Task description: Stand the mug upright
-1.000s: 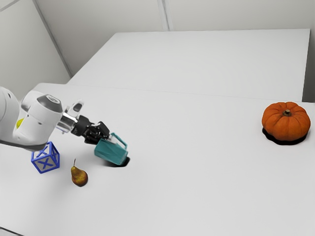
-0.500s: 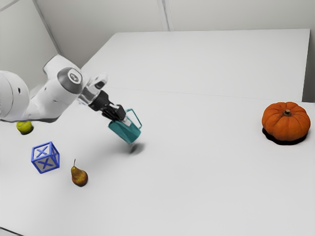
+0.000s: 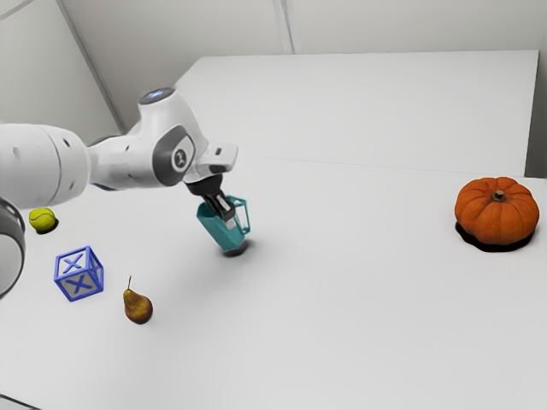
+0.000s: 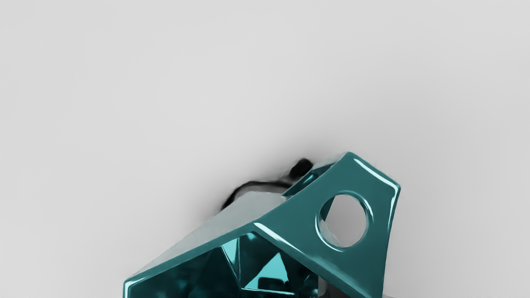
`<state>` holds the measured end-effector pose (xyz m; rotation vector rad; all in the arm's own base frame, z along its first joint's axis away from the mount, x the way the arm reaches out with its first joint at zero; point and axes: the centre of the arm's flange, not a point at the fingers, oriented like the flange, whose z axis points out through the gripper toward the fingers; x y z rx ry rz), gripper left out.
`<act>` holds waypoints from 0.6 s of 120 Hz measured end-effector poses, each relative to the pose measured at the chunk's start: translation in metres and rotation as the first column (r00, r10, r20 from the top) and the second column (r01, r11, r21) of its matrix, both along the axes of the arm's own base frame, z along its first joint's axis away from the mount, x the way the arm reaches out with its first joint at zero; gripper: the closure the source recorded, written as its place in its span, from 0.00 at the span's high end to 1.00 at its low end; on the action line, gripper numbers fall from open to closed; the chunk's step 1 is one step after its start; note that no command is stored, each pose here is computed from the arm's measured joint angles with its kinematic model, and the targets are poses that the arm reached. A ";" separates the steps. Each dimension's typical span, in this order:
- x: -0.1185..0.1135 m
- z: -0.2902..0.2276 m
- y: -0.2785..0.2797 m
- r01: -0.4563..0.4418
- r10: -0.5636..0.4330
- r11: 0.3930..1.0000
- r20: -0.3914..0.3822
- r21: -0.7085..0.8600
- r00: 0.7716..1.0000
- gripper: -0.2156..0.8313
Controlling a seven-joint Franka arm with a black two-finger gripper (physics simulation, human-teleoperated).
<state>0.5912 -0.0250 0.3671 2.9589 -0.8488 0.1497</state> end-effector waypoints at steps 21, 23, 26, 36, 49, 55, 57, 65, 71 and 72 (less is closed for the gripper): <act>-0.010 -0.013 -0.003 0.002 -0.003 1.000 0.038 0.028 0.999 0.04; -0.010 -0.013 -0.003 0.001 -0.002 1.000 0.043 0.029 0.999 0.04; -0.010 -0.014 -0.002 -0.001 -0.001 1.000 0.049 0.031 0.999 0.04; -0.009 -0.013 -0.003 -0.005 0.003 0.999 0.068 0.036 0.998 0.05; -0.008 -0.011 -0.003 -0.010 0.007 0.999 0.084 0.036 0.996 0.14; -0.007 -0.011 -0.004 -0.013 0.010 0.999 0.089 0.035 0.996 0.19; -0.007 -0.011 -0.004 -0.013 0.010 0.999 0.091 0.035 0.996 0.20; -0.007 -0.010 -0.003 -0.016 0.013 0.999 0.095 0.034 0.995 0.27; -0.007 -0.010 -0.003 -0.018 0.015 0.999 0.098 0.034 0.995 0.33; -0.007 -0.010 -0.003 -0.018 0.015 0.999 0.098 0.034 0.995 0.34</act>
